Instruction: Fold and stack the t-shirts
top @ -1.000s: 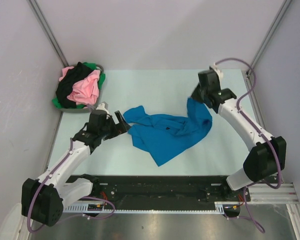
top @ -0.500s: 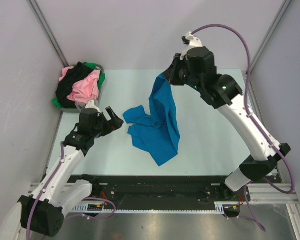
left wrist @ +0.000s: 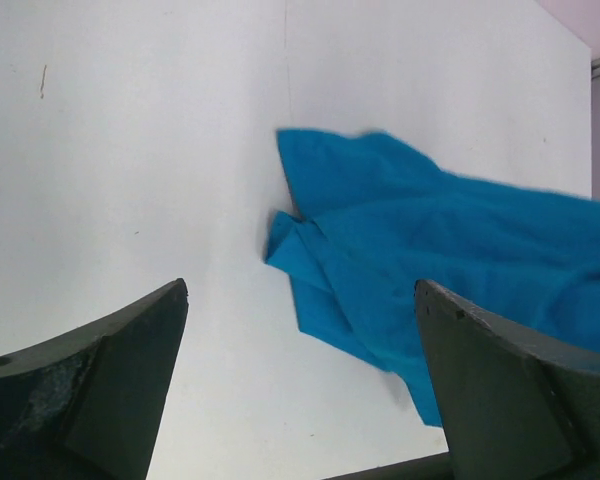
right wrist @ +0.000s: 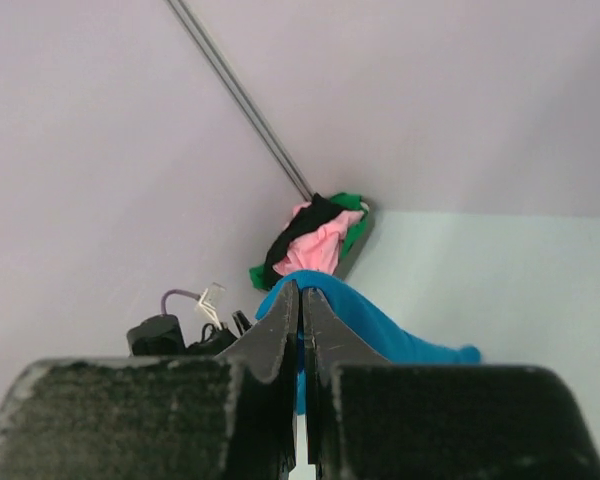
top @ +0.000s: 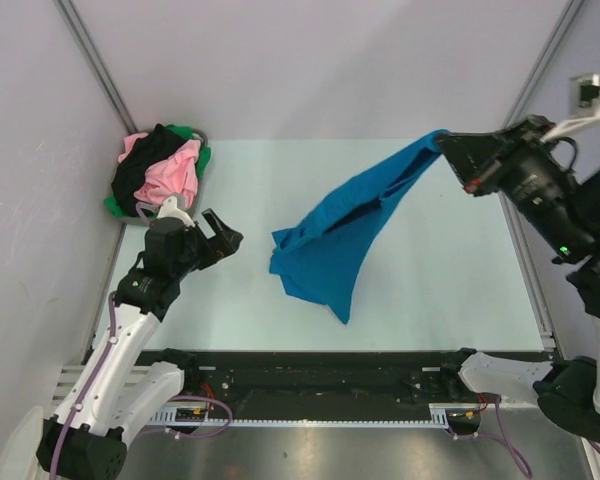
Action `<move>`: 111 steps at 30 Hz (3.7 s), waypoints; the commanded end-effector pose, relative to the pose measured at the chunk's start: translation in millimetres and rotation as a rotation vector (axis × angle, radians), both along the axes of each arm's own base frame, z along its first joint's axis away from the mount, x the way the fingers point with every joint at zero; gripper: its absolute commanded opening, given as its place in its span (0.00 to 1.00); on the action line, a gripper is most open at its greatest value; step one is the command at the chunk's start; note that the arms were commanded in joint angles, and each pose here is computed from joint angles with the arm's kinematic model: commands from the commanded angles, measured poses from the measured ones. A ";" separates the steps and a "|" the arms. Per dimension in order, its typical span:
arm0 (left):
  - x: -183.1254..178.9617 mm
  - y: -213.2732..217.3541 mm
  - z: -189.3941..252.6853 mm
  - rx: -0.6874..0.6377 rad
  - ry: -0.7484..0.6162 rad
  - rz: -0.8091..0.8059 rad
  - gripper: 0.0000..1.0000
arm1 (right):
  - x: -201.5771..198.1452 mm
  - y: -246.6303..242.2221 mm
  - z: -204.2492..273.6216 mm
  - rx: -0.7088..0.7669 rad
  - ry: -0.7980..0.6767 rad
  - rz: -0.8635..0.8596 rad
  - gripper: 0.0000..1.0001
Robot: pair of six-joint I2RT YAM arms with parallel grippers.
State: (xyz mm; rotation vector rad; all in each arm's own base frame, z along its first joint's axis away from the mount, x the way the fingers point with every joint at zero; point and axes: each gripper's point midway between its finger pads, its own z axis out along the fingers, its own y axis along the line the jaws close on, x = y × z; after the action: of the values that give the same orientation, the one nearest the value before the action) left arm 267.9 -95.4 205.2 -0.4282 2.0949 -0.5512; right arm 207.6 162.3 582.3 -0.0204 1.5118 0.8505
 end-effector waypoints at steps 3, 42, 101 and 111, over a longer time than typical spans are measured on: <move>1.3 -1.6 29.3 -0.041 -0.057 0.003 1.00 | -3.7 -29.0 12.0 0.043 -0.011 -0.114 0.00; 8.4 -33.9 -20.5 -0.080 0.019 -0.161 1.00 | 213.6 84.9 -244.9 -0.460 0.476 -0.416 1.00; -16.8 -267.7 -86.5 0.131 0.362 -0.655 0.87 | 51.3 -65.5 -536.3 -0.278 1.202 -0.450 0.35; -16.8 -250.8 -82.4 0.133 0.346 -0.626 0.87 | 52.0 -50.5 -537.0 -0.273 1.185 -0.416 0.00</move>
State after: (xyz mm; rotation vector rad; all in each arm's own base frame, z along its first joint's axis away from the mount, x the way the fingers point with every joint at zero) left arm 247.6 -350.3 101.4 0.2843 2.6490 -0.6776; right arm 253.8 100.7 39.0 0.6888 2.6273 0.1997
